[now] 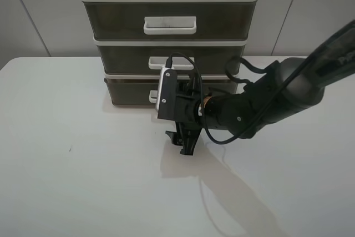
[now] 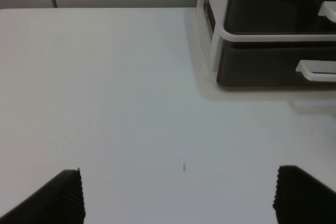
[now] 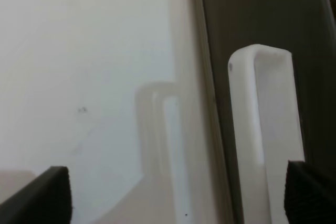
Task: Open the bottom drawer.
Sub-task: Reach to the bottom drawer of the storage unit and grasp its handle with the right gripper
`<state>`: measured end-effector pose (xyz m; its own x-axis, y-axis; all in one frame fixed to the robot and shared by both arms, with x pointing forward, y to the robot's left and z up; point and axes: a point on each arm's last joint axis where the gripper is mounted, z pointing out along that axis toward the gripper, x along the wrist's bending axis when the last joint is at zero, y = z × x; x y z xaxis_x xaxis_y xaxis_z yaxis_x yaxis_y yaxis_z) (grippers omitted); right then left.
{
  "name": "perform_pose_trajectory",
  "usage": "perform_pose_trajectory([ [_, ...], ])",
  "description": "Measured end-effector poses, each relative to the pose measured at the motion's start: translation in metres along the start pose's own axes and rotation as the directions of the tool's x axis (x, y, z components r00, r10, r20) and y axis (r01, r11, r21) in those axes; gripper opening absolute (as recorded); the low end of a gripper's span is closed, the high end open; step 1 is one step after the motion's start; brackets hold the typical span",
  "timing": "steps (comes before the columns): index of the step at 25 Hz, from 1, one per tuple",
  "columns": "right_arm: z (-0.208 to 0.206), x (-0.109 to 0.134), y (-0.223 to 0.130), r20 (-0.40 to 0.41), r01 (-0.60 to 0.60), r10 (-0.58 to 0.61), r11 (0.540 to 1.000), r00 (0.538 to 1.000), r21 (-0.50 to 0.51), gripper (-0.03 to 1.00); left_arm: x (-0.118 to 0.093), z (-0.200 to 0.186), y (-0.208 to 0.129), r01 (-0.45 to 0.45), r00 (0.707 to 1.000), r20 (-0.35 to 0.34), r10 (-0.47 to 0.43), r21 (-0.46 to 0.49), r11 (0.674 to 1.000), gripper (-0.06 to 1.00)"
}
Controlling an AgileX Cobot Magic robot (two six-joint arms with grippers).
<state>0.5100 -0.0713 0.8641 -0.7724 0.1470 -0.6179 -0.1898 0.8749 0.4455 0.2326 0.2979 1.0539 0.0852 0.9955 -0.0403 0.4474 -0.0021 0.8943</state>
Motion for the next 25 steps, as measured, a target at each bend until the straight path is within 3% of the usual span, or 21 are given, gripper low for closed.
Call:
perform_pose_trajectory([
  [5,0.006,0.002,-0.004,0.034,0.019,-0.019,1.000,0.999,0.010,0.80,0.000,0.000,0.000,0.000,1.000,0.000,0.000,0.000,1.000,0.74],
  [18,0.014,0.011,-0.008,0.034,0.029,-0.030,0.999,0.999,0.012,0.76,0.000,0.000,0.000,0.000,1.000,0.000,0.000,0.000,1.000,0.74],
  [20,0.014,0.010,-0.007,0.048,0.025,-0.026,1.000,0.999,0.008,0.68,0.000,0.000,0.000,0.000,1.000,0.000,0.000,0.000,1.000,0.74],
  [23,0.014,0.007,-0.007,0.082,0.016,-0.016,1.000,0.997,-0.003,0.48,0.000,0.000,0.000,0.000,1.000,0.000,0.000,0.000,1.000,0.74],
  [24,0.014,0.005,-0.006,0.099,0.016,-0.015,1.000,0.995,-0.011,0.28,0.000,0.000,0.000,0.000,1.000,0.000,0.000,0.000,1.000,0.74],
  [25,0.013,0.004,-0.005,0.108,0.016,-0.015,1.000,0.994,-0.015,0.20,0.000,0.000,0.000,0.000,1.000,0.000,0.000,0.000,1.000,0.74],
])
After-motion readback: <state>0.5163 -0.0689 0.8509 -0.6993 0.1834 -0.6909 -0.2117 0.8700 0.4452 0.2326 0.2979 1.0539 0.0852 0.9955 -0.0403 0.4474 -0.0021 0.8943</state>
